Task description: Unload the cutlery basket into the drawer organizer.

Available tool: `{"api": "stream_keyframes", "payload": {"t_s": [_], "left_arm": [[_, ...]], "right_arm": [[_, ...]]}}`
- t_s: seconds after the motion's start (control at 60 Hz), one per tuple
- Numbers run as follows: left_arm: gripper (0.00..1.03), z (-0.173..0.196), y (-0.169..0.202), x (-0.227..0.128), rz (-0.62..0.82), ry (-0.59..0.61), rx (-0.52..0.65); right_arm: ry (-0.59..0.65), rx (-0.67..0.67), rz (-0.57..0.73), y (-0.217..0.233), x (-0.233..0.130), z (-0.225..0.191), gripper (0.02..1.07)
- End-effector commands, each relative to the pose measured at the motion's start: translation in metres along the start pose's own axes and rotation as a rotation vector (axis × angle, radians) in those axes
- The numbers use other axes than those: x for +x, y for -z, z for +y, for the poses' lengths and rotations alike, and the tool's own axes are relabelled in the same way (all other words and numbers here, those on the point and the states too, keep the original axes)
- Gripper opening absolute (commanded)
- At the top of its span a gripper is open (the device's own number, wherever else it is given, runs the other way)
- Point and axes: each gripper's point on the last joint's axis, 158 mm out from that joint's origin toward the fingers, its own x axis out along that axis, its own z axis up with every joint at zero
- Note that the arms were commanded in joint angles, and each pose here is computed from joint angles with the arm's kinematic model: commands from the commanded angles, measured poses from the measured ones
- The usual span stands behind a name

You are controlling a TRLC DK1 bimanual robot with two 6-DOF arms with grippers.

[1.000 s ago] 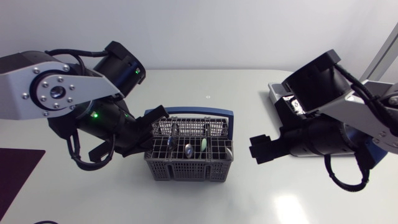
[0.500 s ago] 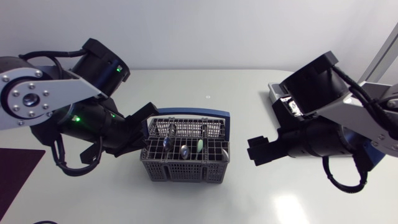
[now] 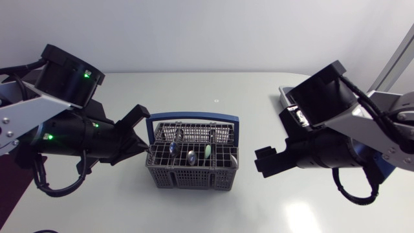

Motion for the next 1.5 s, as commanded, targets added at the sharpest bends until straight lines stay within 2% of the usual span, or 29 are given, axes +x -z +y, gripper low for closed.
{"api": "stream_keyframes", "payload": {"t_s": [0.0,0.217,0.8,1.483], "left_arm": [[0.04,0.008,0.005,0.003,0.009,0.003,0.004],[0.04,0.003,0.001,-0.012,-0.027,0.059,0.019],[0.04,0.0,0.002,-0.043,-0.042,0.099,0.038],[0.04,-0.021,-0.011,-0.084,-0.127,0.208,0.045]], "right_arm": [[0.01,0.013,0.015,0.008,0.005,0.0,0.98],[0.003,-0.001,0.016,0.009,0.006,0.004,0.98],[0.001,-0.011,0.013,0.01,0.007,0.007,0.98],[-0.007,-0.039,0.011,0.014,0.007,0.012,0.98]]}}
